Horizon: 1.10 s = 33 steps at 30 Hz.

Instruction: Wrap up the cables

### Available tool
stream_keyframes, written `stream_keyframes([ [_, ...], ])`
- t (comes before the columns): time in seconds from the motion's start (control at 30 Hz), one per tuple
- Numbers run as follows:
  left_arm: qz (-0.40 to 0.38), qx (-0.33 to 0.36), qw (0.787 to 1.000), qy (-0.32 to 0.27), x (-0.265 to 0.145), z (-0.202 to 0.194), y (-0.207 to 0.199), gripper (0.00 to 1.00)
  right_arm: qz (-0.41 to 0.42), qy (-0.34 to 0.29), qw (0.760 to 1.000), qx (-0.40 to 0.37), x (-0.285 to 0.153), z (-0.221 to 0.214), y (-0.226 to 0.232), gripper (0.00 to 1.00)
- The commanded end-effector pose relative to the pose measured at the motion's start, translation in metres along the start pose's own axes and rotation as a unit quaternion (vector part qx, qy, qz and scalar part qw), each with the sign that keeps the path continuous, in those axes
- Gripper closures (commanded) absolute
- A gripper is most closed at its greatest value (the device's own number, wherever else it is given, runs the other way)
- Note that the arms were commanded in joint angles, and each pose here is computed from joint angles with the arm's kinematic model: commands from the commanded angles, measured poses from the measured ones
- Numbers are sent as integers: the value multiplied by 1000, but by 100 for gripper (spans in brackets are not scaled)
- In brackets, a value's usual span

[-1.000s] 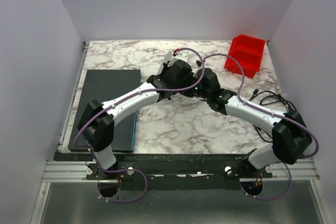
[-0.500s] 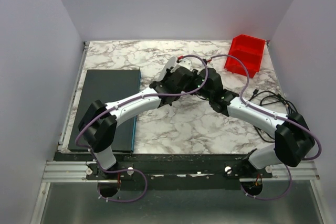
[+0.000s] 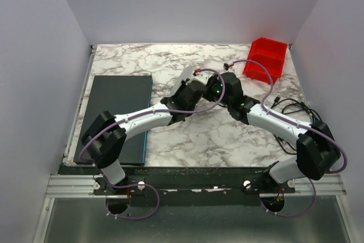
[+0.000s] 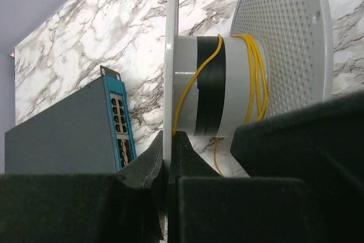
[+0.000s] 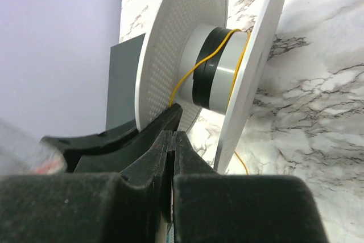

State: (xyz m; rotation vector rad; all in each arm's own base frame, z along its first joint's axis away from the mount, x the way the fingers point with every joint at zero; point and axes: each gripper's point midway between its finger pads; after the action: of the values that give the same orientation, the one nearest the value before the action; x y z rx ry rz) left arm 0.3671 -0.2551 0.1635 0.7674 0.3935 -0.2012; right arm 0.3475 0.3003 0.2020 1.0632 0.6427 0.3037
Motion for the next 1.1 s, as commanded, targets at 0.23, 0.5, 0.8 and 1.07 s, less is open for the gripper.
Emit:
stream_keyframes([
  [0.23, 14, 27, 996, -81, -9, 30, 3, 100, -14, -6, 1000, 24, -1, 17, -31, 99],
  [0.5, 4, 37, 997, -74, -3, 24, -10, 100, 46, 3, 998, 40, -29, 42, -23, 97],
  [0.8, -25, 38, 998, -49, 3, 22, -25, 100, 57, -2, 996, 61, -56, 38, -64, 72],
  [1.07, -44, 20, 998, -30, 7, 21, -31, 100, 93, 48, 994, 38, -40, -48, -95, 67],
])
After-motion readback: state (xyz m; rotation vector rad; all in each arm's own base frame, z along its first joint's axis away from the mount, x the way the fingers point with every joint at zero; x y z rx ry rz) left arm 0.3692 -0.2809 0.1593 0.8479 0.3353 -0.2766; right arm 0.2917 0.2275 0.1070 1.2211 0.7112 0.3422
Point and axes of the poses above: each gripper's point midway between its finger pads, its own x axis out along the fingers, its own y axis along the line the jaws close on, z = x × y, and after that the axes turned 15 degrees about x, right-handed
